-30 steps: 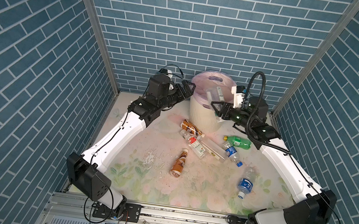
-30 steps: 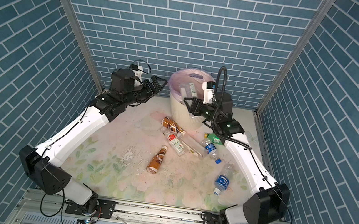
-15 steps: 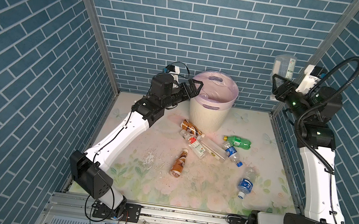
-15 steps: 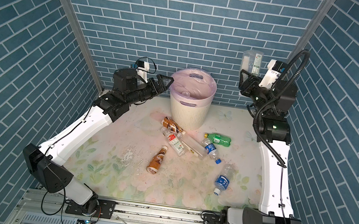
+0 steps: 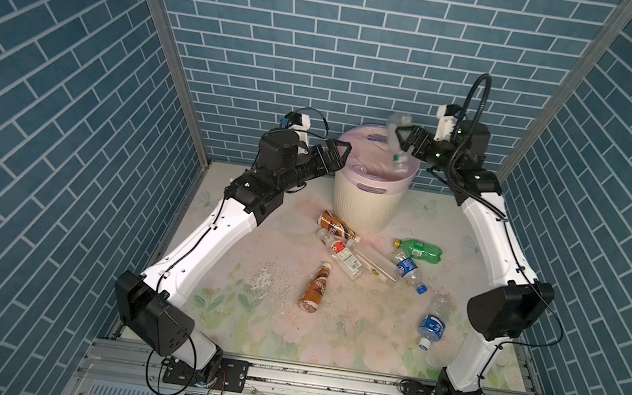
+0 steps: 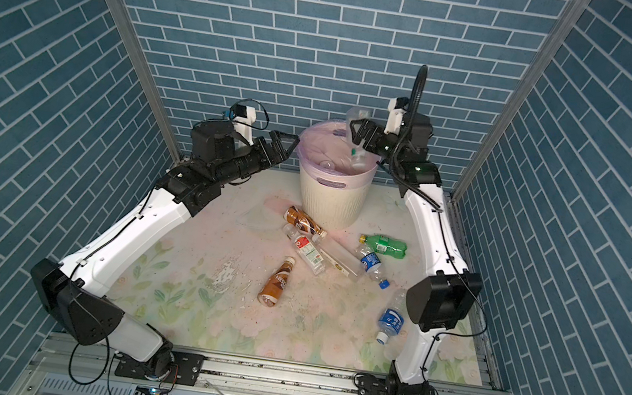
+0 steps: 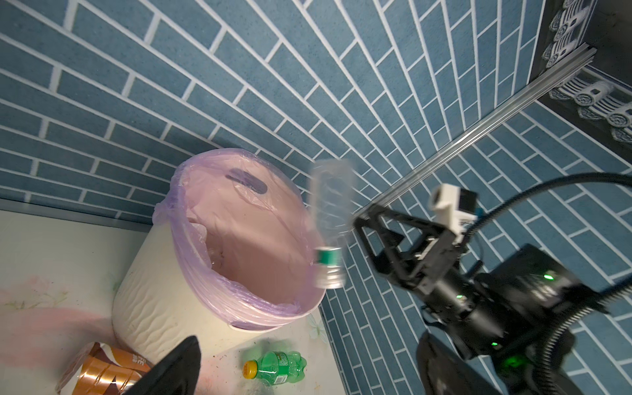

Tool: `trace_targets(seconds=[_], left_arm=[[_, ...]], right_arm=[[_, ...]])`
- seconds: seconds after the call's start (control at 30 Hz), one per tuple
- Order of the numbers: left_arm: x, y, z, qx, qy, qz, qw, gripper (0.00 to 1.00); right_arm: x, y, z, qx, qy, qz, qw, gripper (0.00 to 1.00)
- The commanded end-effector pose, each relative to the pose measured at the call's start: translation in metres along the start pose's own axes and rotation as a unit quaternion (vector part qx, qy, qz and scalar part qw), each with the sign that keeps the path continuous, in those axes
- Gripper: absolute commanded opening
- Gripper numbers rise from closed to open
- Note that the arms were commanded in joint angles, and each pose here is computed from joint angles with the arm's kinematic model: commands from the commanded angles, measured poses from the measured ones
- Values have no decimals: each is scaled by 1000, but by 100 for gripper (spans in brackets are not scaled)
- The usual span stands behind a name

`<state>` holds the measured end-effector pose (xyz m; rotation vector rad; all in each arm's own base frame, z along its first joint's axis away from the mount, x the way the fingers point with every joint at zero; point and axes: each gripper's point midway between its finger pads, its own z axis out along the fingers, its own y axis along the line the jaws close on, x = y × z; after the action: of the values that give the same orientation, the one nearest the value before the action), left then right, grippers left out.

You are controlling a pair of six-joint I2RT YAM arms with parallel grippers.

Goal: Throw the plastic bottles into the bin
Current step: 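Open the right gripper above the bin while the left gripper moves toward the Nescafe bottle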

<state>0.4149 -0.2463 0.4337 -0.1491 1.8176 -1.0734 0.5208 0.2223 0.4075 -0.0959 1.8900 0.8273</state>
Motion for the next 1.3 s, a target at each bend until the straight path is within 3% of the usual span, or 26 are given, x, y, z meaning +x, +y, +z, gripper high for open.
trace_targets(seconds=[0.0,0.43,0.77,0.9,1.0,1.27], left_arm=[[4,7,-5,-8,5,7,1000,99],[21,24,0,-27,34,-7,999,99],[81,72,-6,-97,147,9,984,99],[120,97,-8,-116,210,0,971,99],[158,123,-12,-145,272,-3,951,99],[235,160,-39,-215,369,76,901,99]], right_arm=[[-55,32,-59,-11,-87,-26,996,99],[-58,35,-93,7,-105,-44,993,99],[-16,16,-115,37,-76,-34,996,99],[24,-3,-127,63,-49,-27,996,99],[56,-17,-139,81,-29,-19,996,99],[136,-45,-153,102,47,6,994,99]])
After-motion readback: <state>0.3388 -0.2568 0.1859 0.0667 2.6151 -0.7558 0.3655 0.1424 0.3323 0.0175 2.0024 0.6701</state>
